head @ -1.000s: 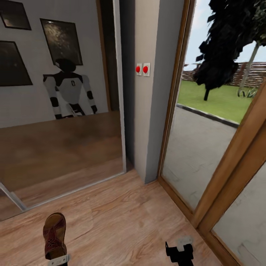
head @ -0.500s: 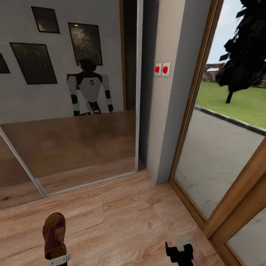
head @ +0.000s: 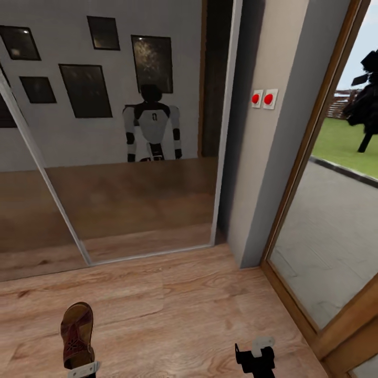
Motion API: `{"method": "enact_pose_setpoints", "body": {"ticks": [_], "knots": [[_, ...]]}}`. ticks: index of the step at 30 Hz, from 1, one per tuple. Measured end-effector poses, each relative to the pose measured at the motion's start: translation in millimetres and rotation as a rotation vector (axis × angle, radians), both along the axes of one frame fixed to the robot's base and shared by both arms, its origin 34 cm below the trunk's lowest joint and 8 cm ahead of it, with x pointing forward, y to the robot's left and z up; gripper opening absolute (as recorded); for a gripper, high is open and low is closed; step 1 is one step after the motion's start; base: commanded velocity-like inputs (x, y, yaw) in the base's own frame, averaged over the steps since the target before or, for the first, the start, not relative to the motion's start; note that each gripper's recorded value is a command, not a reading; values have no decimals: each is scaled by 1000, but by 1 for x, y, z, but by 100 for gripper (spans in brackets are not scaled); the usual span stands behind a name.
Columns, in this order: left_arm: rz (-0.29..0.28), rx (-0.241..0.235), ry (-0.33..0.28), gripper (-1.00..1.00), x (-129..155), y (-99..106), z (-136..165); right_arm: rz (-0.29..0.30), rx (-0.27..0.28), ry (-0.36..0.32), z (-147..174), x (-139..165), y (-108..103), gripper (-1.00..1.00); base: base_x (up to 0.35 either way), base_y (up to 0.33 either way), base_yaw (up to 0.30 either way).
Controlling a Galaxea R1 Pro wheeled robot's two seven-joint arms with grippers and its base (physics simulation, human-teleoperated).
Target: Pick up the two gym shoes and the two sandals from the corridor floor and place them onto the hallstand (shoe rack) in the corridor, making sure they are on the rack and not on the floor. Arrange them so the two gym shoes are next to each other and the two sandals are next to each other.
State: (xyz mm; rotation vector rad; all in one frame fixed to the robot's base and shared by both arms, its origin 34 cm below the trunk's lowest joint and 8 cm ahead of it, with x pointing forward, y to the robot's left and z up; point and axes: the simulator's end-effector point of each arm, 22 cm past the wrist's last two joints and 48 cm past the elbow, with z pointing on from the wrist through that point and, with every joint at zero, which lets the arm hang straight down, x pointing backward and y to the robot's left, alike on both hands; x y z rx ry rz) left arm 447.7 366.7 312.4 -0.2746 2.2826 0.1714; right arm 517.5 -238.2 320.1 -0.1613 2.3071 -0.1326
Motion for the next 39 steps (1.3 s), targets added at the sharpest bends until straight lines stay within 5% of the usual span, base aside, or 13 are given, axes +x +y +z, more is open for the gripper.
{"method": "enact_pose_setpoints", "body": {"ticks": [35, 39], "knots": [[9, 0, -5, -100, 0, 2, 1, 0, 0, 0, 0, 0, 0, 100, 22, -22, 281], [6, 34, -81, -100, -8, 6, 12, 0, 0, 0, 0, 0, 0, 100, 0, 0, 281]]}}
